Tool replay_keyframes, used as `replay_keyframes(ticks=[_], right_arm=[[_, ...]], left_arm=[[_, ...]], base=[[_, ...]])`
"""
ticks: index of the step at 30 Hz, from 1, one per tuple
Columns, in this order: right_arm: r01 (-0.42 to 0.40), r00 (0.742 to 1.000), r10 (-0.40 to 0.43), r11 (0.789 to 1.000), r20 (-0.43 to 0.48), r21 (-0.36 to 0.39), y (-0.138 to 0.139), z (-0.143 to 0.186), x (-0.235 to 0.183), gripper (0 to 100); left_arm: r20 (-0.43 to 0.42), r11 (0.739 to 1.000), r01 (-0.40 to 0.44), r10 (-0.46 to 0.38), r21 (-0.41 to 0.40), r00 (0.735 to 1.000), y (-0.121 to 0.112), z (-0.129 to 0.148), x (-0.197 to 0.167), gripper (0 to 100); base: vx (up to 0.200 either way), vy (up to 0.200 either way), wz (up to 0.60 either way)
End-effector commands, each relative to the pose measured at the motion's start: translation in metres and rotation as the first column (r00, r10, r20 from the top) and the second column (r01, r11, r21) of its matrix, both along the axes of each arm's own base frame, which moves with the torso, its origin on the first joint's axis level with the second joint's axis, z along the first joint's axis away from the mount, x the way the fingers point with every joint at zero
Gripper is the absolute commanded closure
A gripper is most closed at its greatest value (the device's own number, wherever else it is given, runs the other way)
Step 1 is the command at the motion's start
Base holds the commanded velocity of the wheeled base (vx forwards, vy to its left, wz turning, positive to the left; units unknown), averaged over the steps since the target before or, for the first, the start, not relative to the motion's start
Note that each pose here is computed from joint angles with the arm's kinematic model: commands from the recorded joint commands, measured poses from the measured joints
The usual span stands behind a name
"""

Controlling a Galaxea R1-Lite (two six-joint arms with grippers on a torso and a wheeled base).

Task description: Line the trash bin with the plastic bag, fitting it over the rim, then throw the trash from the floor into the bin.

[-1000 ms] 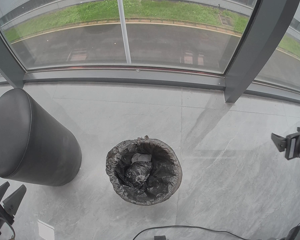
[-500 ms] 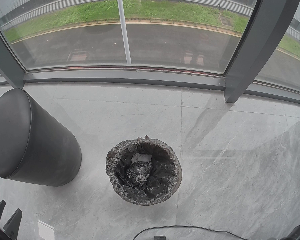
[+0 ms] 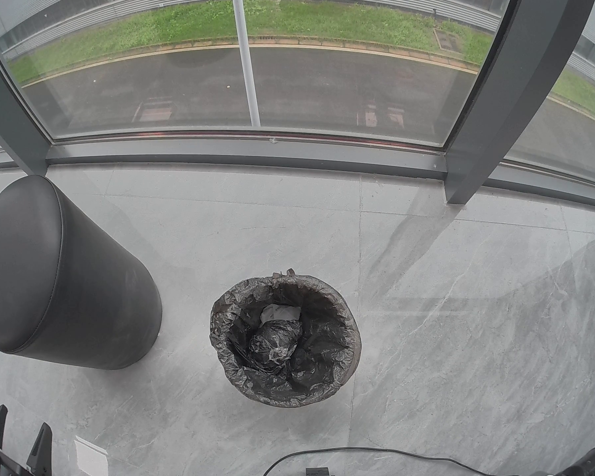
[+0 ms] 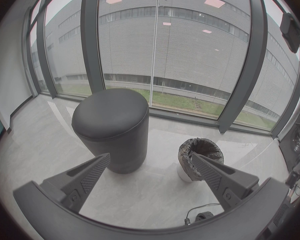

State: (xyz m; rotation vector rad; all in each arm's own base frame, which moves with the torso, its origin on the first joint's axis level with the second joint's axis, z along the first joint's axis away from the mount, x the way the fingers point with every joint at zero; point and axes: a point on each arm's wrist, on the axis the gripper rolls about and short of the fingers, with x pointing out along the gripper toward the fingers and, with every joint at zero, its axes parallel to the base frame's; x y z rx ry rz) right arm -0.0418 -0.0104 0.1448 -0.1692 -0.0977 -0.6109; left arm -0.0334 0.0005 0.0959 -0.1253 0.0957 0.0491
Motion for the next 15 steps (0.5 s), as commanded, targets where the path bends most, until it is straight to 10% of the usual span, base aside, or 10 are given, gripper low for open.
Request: replay_keyframes(ticks=[1,11,15], right_arm=[[0.002,1.000,-0.002,1.000,0.013,0.021,0.000,-0.006,0.000,0],[0.007,1.000,-0.005,0.997,-0.019,0.080,-0.001,-0.030,0.010,0],[-0.161,0.986,0.158,0.985,0.044,0.055,0.000,-0.044,0.011,0]], left_arm=[[0.032,1.000,-0.006,0.005,0.010,0.999,0.000,-0.009,0.002,0],[0.074,0.998,-0.006,0.002,0.057,0.997,0.001,-0.013,0.006,0],[0.104,0.996,-0.007,-0.002,0.084,0.995,0.001,-0.018,0.010,0]], base=[[0.000,0.000,0.00],[0.000,0.000,0.00],[0.000,0.000,0.00]])
